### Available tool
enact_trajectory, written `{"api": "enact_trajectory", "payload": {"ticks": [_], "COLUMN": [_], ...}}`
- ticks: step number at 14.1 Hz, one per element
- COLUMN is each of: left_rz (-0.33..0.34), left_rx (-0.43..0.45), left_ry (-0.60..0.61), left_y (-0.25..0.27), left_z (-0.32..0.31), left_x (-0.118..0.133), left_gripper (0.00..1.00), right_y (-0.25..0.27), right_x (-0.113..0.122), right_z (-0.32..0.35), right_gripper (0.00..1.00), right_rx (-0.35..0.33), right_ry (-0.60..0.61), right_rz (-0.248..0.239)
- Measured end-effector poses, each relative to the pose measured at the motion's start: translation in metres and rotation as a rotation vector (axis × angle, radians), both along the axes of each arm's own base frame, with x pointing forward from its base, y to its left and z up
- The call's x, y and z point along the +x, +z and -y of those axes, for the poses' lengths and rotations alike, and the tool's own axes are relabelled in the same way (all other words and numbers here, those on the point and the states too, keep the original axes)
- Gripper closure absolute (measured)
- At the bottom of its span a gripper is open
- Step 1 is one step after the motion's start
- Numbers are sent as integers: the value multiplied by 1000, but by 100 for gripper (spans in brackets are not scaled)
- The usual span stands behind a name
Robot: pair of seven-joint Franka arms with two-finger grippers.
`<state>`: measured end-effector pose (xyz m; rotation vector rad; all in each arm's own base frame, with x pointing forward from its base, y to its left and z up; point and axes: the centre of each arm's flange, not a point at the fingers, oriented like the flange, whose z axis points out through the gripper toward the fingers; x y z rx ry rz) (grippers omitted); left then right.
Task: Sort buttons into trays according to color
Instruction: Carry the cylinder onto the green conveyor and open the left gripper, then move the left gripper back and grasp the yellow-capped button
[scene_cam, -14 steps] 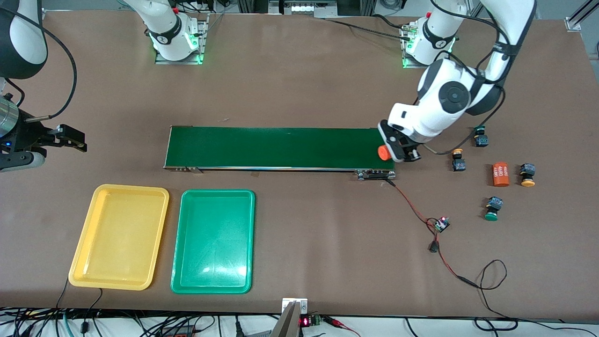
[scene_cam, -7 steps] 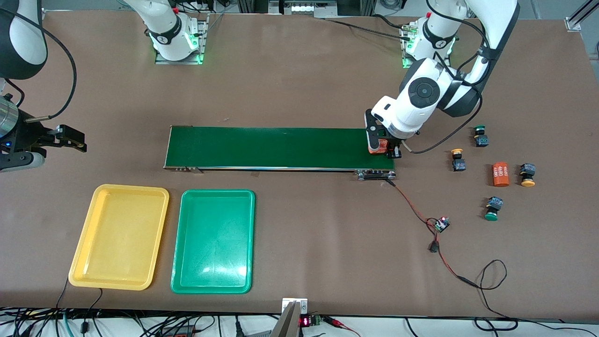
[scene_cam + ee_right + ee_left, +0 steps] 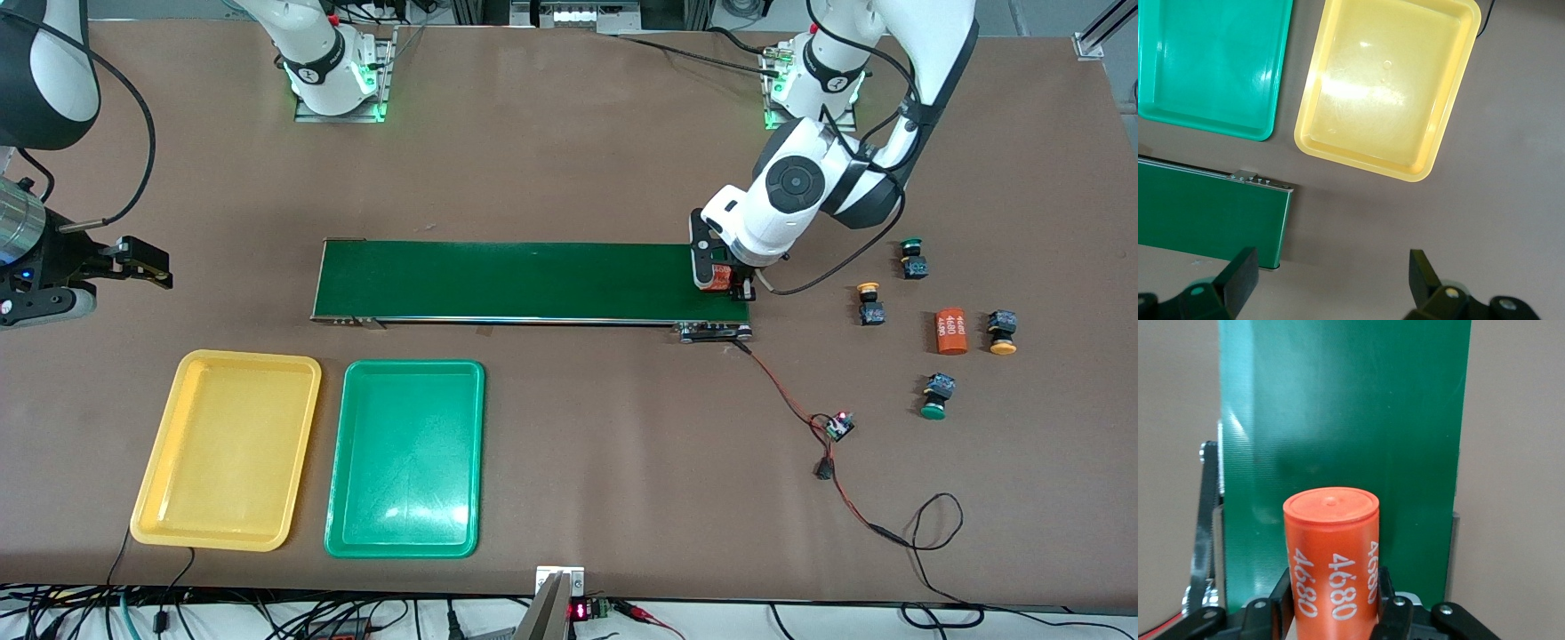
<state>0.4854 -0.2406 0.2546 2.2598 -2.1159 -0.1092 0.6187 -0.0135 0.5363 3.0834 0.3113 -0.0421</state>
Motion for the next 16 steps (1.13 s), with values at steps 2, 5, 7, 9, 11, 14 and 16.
{"api": "enact_trajectory", "payload": {"ticks": [2,5,7,9,11,14,16], "left_rz": [-10,-6,28,106,195,167,83], "left_rx": [0,-2,-9,-23,-27,9,-26], "left_ry": [-4,-7,-6,3,45,234,418], "left_y": [-7,-5,10,48,100,138,121], "left_z": [1,3,5,5,-11,-99,-176], "left_x": [-1,0,7,19,34,65,80], "left_gripper": [50,37,17,0,0,0,0], "right_y": [-1,-2,-3,-4,-4,-3,-2], "right_x": [0,1,1,2,2,4,4], "right_z": [0,0,1,2,2,2,2], "right_gripper": [0,0,0,0,0,0,0], "right_rx": [0,0,0,0,0,0,-1], "right_ry": [0,0,-1,-3,-3,-11,-63], "right_rz": [-2,-4,-5,-2,0,11,21]}}
